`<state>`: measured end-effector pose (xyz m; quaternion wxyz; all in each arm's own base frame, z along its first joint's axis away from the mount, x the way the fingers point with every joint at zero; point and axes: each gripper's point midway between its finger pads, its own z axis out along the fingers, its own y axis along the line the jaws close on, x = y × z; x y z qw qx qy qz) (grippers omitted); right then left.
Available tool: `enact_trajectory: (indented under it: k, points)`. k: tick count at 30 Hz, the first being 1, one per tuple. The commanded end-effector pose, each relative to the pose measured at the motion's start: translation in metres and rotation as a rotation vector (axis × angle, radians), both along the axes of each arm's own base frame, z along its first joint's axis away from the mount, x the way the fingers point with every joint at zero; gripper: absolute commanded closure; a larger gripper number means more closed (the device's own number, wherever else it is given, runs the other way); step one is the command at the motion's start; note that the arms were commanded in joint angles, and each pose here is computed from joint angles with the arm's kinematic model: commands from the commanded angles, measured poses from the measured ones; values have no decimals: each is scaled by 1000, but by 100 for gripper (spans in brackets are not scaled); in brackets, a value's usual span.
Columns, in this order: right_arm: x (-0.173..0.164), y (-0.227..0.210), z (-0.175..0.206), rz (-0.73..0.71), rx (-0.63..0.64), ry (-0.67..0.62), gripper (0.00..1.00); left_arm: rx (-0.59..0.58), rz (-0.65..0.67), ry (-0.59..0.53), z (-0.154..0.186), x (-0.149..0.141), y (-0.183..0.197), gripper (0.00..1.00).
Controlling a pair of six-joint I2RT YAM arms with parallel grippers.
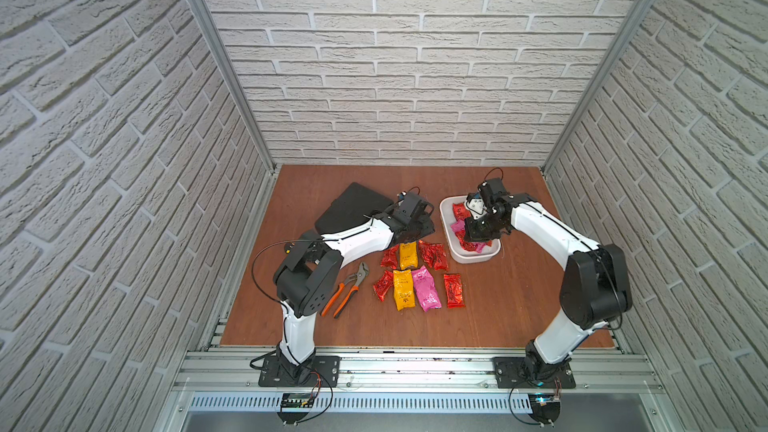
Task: Take the tea bags out of the storage box
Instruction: Pick up the tea bag from the storage box, then place the tea bag at the center of the board.
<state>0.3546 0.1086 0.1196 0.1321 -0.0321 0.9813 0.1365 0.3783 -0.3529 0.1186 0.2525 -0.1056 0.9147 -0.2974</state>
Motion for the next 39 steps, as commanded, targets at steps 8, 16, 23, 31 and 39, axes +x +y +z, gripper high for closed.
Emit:
enact_trajectory:
  k: [8,16,23,31,39]
  points:
    - [11,58,43,-182,217,-97,98,67,277,-198,50,10,81,49]
    - [51,90,18,-362,132,-119,98,121,401,-198,49,-2,132,49]
    - [89,102,-33,-360,17,-60,98,122,412,-190,46,-9,140,49]
    - [102,109,-52,-328,-22,-64,94,112,400,-170,43,-8,134,49]
    - [99,104,7,-261,-24,-178,67,107,332,-168,46,1,114,48]
